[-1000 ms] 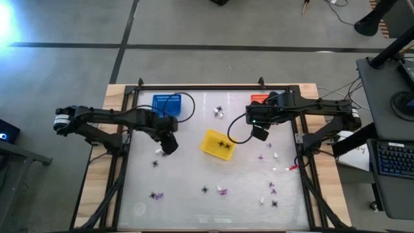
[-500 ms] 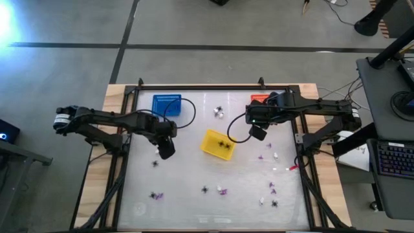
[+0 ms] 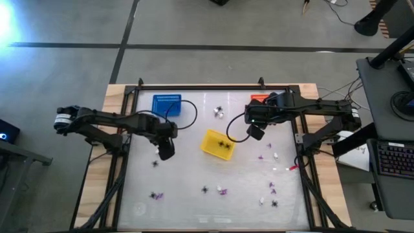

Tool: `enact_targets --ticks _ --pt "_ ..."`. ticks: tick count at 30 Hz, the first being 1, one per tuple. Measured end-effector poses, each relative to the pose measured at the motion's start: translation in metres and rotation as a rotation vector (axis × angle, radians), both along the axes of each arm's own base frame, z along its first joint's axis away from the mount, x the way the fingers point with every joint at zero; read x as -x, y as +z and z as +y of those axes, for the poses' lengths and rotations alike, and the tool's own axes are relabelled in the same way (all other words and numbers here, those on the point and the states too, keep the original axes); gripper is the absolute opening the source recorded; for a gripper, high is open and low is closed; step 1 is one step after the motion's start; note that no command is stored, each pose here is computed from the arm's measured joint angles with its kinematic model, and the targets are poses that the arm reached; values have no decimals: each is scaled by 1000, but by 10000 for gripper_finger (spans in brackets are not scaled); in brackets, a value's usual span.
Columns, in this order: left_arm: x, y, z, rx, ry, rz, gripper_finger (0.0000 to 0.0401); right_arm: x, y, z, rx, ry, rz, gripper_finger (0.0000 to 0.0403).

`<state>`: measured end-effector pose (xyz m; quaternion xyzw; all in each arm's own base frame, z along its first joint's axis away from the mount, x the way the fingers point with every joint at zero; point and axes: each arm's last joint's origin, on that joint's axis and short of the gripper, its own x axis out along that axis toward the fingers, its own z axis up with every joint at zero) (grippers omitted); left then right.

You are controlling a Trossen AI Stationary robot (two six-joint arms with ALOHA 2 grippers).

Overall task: Sort Halloween decoration
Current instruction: Put the black spider toy into the yellow bin

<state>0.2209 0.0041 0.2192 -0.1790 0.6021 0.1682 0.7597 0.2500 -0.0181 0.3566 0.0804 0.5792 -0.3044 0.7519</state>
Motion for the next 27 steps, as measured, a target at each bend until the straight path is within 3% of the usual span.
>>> enact_targets --ticks 6,11,15,27 --pt "-4 -8 0 8 -1 33 130 -1 0 0 0 0 -5 107" --pt "-5 -17 -3 97 -39 110 130 -1 0 0 1 1 -11 107" --pt "-10 -26 -3 111 -52 151 130 -1 0 0 1 2 -11 107" --pt "-18 -59 -5 180 -178 291 130 -1 0 0 0 3 -10 107"
